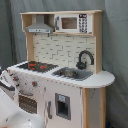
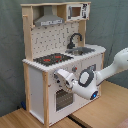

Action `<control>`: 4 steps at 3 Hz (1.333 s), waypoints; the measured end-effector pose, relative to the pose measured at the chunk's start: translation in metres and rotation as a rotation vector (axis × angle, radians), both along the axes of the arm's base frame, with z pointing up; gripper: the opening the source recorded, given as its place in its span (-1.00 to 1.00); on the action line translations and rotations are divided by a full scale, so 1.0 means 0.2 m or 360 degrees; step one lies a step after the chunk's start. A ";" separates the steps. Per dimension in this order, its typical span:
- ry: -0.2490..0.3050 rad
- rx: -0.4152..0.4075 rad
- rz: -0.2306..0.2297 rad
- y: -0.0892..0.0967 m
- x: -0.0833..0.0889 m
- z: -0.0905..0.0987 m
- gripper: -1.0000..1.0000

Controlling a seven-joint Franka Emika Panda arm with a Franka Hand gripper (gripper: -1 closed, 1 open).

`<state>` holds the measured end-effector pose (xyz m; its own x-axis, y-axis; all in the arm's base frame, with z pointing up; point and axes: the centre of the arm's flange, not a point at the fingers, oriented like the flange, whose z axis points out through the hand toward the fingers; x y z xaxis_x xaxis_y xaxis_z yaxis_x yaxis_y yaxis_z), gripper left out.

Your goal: Play with the kitchen

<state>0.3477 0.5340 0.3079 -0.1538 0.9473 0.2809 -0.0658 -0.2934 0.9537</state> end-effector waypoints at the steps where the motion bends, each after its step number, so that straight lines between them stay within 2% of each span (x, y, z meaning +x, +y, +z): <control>1: 0.0041 0.0010 -0.0088 -0.01 0.01 0.01 1.00; 2: 0.0046 0.0021 -0.0096 -0.01 0.01 0.01 1.00; 3: 0.0047 0.0024 -0.0097 -0.01 0.01 0.01 -1.00; 4: 0.0038 -0.0088 -0.0115 0.02 0.01 0.05 -1.00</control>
<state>0.3493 0.5378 0.3178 -0.0784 0.9698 0.2309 -0.0618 -0.2359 0.9698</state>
